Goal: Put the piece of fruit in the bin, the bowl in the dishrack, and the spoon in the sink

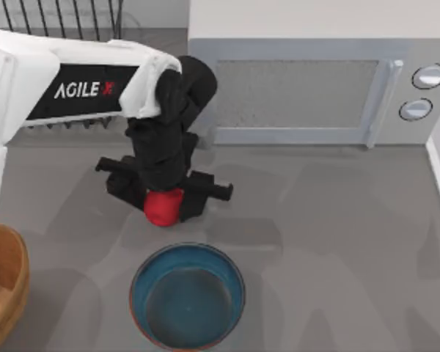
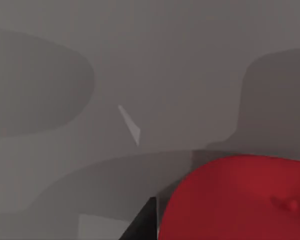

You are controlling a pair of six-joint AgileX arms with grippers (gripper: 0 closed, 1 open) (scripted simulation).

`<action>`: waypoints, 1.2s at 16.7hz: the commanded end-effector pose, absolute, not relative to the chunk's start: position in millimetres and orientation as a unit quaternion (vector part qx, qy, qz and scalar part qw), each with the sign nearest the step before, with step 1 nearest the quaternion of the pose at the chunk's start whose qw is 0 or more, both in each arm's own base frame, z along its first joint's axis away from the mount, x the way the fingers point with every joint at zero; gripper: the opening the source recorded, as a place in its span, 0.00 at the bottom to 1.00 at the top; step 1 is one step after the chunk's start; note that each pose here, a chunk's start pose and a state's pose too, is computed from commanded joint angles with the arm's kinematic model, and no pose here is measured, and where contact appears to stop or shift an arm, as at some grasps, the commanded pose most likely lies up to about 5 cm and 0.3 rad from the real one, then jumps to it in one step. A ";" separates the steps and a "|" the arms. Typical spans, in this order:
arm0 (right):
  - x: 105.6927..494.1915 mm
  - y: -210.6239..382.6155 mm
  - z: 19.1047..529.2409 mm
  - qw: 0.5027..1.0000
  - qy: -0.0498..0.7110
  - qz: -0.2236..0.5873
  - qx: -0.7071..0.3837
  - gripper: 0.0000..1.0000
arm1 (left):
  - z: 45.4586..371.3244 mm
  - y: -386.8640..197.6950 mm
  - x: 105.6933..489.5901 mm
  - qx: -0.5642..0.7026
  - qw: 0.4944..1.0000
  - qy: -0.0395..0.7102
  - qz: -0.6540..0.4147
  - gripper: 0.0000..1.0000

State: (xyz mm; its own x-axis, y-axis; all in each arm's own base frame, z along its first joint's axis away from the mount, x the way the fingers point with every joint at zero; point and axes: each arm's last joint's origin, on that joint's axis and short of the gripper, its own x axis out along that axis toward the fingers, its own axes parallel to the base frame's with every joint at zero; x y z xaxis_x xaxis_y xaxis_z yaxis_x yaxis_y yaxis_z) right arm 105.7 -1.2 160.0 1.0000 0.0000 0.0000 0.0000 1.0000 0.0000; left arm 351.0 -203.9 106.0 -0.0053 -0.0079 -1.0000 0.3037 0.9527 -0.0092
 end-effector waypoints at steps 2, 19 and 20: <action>105.7 -1.2 160.0 1.000 0.000 0.000 0.000 1.00 | 106.0 -203.9 351.0 0.106 0.697 0.700 -0.112 0.00; 105.7 -1.2 160.0 1.000 0.000 0.000 0.000 1.00 | 207.5 -203.0 352.7 0.110 0.702 0.695 -0.110 0.00; 105.7 -1.2 160.0 1.000 0.000 0.000 0.000 1.00 | 212.4 -202.4 352.1 0.109 0.703 0.694 -0.110 0.00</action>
